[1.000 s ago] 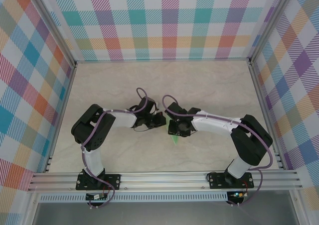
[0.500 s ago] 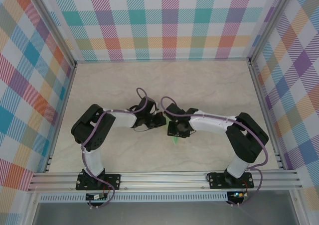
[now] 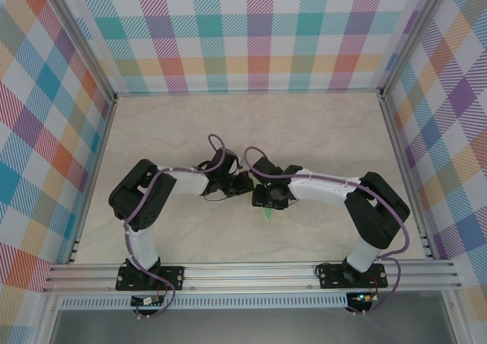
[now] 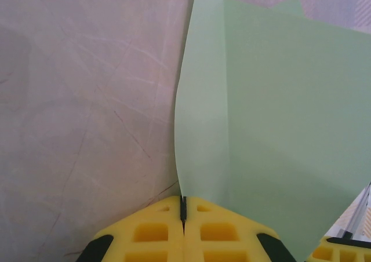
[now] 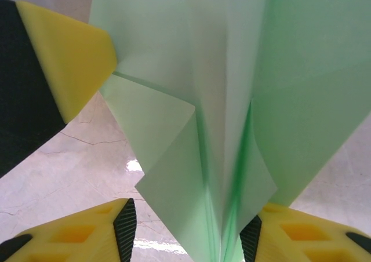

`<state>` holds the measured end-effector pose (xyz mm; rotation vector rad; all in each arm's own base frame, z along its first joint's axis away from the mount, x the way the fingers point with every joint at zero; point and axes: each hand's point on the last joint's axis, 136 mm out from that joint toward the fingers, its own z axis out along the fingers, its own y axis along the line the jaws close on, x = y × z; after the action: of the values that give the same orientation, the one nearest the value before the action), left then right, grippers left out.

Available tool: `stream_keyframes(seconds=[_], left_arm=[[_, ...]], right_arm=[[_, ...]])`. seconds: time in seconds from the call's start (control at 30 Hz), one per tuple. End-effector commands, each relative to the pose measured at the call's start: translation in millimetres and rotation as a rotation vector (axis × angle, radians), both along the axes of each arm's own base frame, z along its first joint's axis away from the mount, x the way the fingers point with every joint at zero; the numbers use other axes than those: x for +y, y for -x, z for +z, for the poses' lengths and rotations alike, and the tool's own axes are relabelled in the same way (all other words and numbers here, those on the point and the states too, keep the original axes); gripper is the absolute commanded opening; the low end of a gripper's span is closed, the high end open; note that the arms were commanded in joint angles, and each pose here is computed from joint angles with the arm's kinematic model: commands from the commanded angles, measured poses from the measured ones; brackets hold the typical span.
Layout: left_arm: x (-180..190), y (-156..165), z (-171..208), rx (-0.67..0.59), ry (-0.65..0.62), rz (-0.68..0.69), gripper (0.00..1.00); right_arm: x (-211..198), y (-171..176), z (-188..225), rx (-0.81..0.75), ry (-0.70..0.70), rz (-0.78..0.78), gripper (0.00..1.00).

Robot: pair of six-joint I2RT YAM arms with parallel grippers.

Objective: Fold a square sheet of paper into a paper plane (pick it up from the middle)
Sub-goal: Move a paper plane to the center of the table.

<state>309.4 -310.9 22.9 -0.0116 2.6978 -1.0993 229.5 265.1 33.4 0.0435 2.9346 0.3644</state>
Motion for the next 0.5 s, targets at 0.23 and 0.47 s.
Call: stream_keyframes(seconds=[0.23, 0.47], left_arm=[[7, 2, -5, 0.013, -0.011, 0.002, 0.00], [8, -2, 8, 0.006, -0.023, 0.016, 0.21]], right_arm=[[-13, -2, -7, 0.006, 0.110, -0.030, 0.31], [-17, -1, -10, 0.014, 0.137, -0.034, 0.21]])
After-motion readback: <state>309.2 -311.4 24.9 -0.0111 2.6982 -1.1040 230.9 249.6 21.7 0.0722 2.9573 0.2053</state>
